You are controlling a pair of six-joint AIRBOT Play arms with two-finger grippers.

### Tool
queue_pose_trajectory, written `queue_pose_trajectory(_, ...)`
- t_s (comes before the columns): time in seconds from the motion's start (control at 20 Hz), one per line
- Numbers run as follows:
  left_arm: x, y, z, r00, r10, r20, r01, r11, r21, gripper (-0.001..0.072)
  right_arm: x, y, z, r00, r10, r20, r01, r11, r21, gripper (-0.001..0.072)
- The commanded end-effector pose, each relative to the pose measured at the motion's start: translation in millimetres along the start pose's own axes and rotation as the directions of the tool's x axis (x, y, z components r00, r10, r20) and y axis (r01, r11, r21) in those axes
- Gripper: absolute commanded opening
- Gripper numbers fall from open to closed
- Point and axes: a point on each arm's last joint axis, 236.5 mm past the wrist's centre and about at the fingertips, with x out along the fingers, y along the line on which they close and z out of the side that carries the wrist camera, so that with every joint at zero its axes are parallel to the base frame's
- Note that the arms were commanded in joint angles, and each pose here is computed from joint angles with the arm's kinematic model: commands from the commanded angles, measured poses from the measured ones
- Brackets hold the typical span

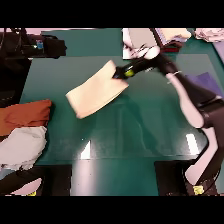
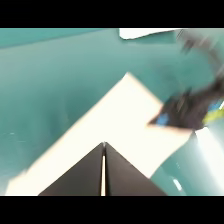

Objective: Fold the shirts.

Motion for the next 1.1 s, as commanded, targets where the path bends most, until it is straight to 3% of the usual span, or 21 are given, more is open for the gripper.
queue_pose_trajectory(0.0, 2.4, -32.7, 2.7, 0.998, -0.062, 0.024, 0.061, 0.997, 0.038, 0.0029, -118.3, -71.3, 27.0, 0.967, -0.218, 0.132, 0.21, 0.975, 0.072, 0.002)
queue_pose_trajectory(0.2, 2.2, -75.3, 7.5, 0.987, -0.145, 0.066, 0.139, 0.986, 0.088, 0.0029, -263.3, -170.0, 2.6, 0.854, -0.473, 0.217, 0.406, 0.866, 0.292, 0.0019)
queue_pose_trajectory(0.55, 0.9, -84.5, 11.1, 0.982, -0.169, 0.084, 0.162, 0.983, 0.082, 0.0029, -424.1, -269.9, -66.1, 0.651, -0.697, 0.301, 0.434, 0.667, 0.605, 0.002)
queue_pose_trajectory(0.75, 1.0, -84.6, 10.9, 0.982, -0.17, 0.084, 0.164, 0.984, 0.072, 0.003, -448.2, -262.8, -45.3, 0.608, -0.68, 0.41, 0.363, 0.697, 0.619, 0.002)
queue_pose_trajectory(1.05, 1.2, -84.9, 7.2, 0.983, -0.171, 0.068, 0.166, 0.984, 0.063, 0.0029, -488.4, -195.5, 21.8, 0.516, -0.648, 0.56, 0.437, 0.761, 0.479, 0.002)
